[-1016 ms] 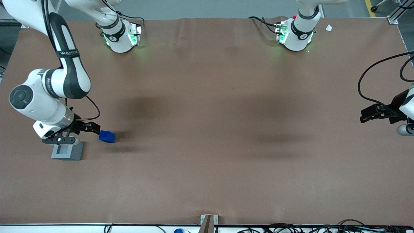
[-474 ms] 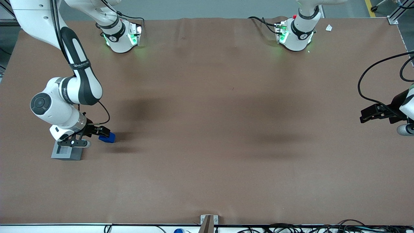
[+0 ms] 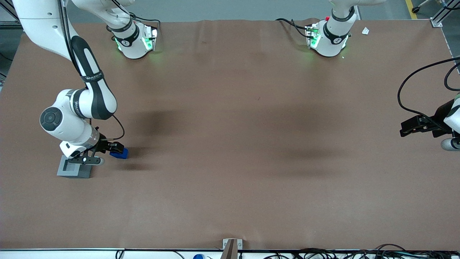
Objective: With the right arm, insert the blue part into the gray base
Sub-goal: 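Close the right gripper on the blue block and lift it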
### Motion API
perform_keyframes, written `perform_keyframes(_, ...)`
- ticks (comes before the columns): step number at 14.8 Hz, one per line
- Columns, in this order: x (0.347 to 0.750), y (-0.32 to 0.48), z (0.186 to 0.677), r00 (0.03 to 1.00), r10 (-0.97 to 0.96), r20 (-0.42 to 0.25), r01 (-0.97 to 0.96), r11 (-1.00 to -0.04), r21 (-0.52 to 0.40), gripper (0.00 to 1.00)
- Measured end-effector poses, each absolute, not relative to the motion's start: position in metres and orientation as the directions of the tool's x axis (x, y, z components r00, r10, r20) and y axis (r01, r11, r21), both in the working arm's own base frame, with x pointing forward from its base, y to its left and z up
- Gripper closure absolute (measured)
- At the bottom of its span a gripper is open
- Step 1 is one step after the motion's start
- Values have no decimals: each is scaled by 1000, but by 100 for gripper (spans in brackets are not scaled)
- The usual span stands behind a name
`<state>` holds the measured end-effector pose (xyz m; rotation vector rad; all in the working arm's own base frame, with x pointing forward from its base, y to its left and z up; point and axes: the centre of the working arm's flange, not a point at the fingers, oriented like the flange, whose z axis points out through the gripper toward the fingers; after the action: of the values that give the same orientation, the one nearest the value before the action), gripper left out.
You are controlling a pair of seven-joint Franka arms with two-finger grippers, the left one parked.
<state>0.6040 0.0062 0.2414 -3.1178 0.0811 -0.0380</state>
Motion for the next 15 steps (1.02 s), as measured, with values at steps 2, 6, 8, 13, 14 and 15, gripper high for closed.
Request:
perform_keyframes(2, 603, 6, 233, 999, -53, 11, -52, -998, -21, 22)
perform_keyframes(6, 601, 6, 222, 999, -54, -4, -54, -998, -18, 27)
perform_keyframes(8, 601, 6, 221, 998, -55, -5, -55, -998, -18, 44)
perform_keyframes(13, 602, 4, 222, 998, -59, -2, -59, -998, -18, 49)
perform_keyframes(14, 603, 2, 224, 998, -62, 1, -62, -998, -17, 49)
perform_keyframes(15, 605, 0, 226, 998, -65, 6, -65, -998, -17, 49)
